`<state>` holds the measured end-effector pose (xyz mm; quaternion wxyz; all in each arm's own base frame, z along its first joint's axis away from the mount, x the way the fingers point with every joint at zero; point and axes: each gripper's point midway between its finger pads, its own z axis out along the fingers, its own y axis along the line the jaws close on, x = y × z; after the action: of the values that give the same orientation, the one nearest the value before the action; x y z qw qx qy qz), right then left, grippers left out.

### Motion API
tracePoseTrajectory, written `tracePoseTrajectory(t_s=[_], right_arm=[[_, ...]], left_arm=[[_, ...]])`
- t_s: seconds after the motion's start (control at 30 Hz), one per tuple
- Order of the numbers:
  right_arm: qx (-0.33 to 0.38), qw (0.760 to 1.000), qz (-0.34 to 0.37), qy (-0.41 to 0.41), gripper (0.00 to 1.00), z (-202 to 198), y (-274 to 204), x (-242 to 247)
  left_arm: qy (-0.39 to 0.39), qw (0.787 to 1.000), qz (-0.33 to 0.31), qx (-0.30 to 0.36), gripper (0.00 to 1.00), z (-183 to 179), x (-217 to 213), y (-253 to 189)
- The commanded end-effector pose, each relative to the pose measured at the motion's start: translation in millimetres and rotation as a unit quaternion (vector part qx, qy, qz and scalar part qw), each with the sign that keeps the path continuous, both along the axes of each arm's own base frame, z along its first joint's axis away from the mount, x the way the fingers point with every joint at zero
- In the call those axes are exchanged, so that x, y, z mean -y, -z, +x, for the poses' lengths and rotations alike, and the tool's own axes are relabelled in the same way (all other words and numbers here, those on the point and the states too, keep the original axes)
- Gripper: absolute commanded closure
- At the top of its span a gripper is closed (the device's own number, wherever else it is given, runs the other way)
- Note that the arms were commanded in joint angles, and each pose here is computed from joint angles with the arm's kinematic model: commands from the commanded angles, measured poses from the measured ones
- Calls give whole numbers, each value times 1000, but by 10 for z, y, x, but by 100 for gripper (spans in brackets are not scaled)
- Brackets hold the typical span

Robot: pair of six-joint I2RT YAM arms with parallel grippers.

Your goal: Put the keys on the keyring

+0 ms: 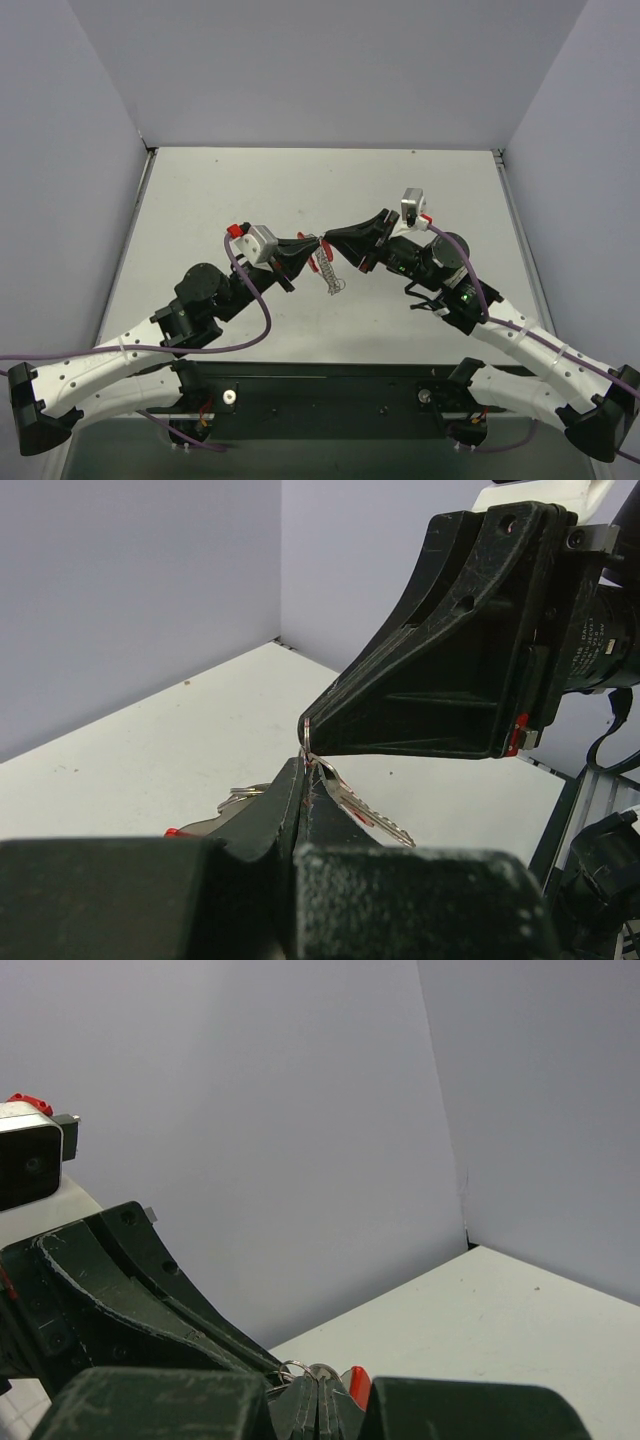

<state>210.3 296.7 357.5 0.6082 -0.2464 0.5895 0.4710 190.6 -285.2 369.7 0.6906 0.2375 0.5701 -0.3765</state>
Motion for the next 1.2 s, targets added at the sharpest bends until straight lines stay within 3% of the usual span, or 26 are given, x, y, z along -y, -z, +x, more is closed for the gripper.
tracePoseTrajectory(t_s=[0.0, 0.67, 0.77, 0.93, 1.0, 1.03, 1.13, 1.17], right_arm=[[37, 998, 40, 14, 100, 0, -343, 44], [12, 998, 35, 43, 100, 122, -333, 65], [5, 998, 21, 60, 100, 188, -257, 88], [-57, 991, -43, 114, 100, 375, 275, 249], [-102, 984, -85, 120, 93, 395, 624, 291], [-115, 981, -102, 119, 78, 396, 744, 308], [-164, 967, -170, 100, 47, 297, 1247, 313], [-183, 960, -191, 90, 44, 267, 1415, 291]], left_arm=[[34, 998, -37, 32, 100, -148, 6, -266], [68, 996, -18, 49, 100, -270, 47, -249], [56, 998, -11, 40, 100, -229, 31, -203], [6, 1000, 3, 15, 100, -107, -122, -63], [-28, 1000, 7, -2, 100, -19, -217, 33], [-40, 999, 12, -8, 100, -5, -278, 75], [-85, 996, 18, -33, 100, 79, -454, 182], [-94, 995, 21, -38, 100, 93, -494, 207]])
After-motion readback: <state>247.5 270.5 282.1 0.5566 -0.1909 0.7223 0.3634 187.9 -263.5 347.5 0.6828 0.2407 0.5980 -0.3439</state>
